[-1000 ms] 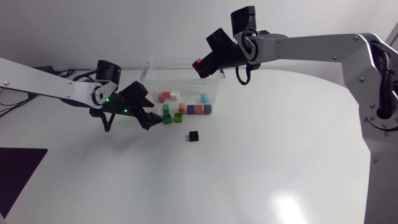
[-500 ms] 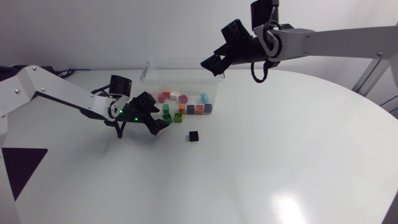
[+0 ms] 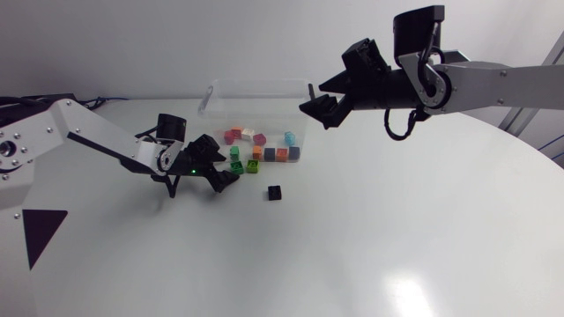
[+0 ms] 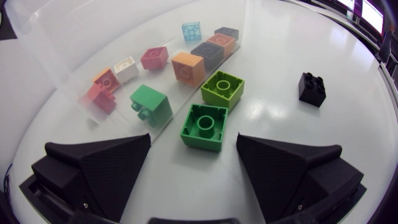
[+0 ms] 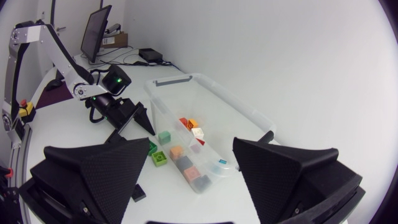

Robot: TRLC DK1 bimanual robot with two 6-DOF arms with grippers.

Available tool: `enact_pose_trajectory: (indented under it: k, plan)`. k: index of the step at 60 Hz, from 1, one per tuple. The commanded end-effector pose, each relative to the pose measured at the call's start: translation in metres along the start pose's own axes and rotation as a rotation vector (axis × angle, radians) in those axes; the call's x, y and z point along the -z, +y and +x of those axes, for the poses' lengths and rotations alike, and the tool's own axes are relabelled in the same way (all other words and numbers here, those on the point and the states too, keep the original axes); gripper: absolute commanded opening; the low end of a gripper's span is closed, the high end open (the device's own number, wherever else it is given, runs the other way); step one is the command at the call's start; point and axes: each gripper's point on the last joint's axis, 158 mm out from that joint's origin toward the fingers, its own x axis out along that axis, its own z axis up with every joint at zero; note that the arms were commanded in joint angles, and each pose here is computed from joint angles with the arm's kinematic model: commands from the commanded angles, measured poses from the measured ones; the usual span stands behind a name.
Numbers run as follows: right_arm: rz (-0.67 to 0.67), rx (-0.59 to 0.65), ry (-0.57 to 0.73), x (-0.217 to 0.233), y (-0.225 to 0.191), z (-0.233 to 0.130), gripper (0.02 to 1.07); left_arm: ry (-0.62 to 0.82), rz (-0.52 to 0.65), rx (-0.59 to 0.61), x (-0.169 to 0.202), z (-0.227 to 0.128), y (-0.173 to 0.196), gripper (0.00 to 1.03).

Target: Place the duplo bricks in the container

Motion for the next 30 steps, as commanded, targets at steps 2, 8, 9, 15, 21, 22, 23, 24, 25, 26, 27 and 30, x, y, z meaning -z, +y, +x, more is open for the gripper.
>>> enact_pose_trajectory:
  k: [2,8,9,15,21,22,23,24,25,26,27,30]
  plan:
    - [-0.019,-0.005,-0.008,0.005,0.007,-0.009,1.01,-0.017,-0.002,0.021,0.003,0.008,0.001,0.96]
    - [-0.018,-0.007,-0.002,0.012,0.012,-0.012,1.01,-0.025,-0.005,0.045,0.001,0.01,-0.004,0.93]
    - [-0.019,-0.008,-0.001,0.013,0.012,-0.012,1.01,-0.024,-0.006,0.046,0.001,0.01,-0.004,0.93]
    - [-0.019,-0.016,0.013,0.022,0.017,-0.014,1.01,-0.035,-0.008,0.068,-0.001,0.011,-0.008,0.91]
    - [-0.016,-0.025,0.025,0.033,0.023,-0.014,1.01,-0.035,-0.009,0.088,-0.002,0.014,-0.014,0.83]
    - [-0.016,-0.027,0.03,0.035,0.024,-0.014,1.01,-0.033,-0.011,0.089,-0.001,0.014,-0.014,0.81]
    - [-0.019,-0.033,0.031,0.039,0.026,-0.014,1.01,-0.035,-0.009,0.097,-0.001,0.015,-0.017,0.77]
    - [-0.018,-0.036,0.034,0.042,0.028,-0.014,1.01,-0.037,-0.009,0.099,-0.002,0.015,-0.017,0.75]
    - [-0.017,-0.036,0.035,0.043,0.029,-0.014,1.01,-0.038,-0.009,0.104,-0.002,0.016,-0.018,0.72]
    - [-0.015,-0.039,0.04,0.046,0.03,-0.014,1.0,-0.039,-0.01,0.107,-0.002,0.016,-0.019,0.7]
    - [-0.017,-0.043,0.042,0.047,0.031,-0.013,1.0,-0.04,-0.011,0.11,-0.002,0.016,-0.019,0.67]
    - [-0.017,-0.055,0.049,0.054,0.036,-0.013,1.0,-0.041,-0.011,0.114,-0.002,0.016,-0.021,0.59]
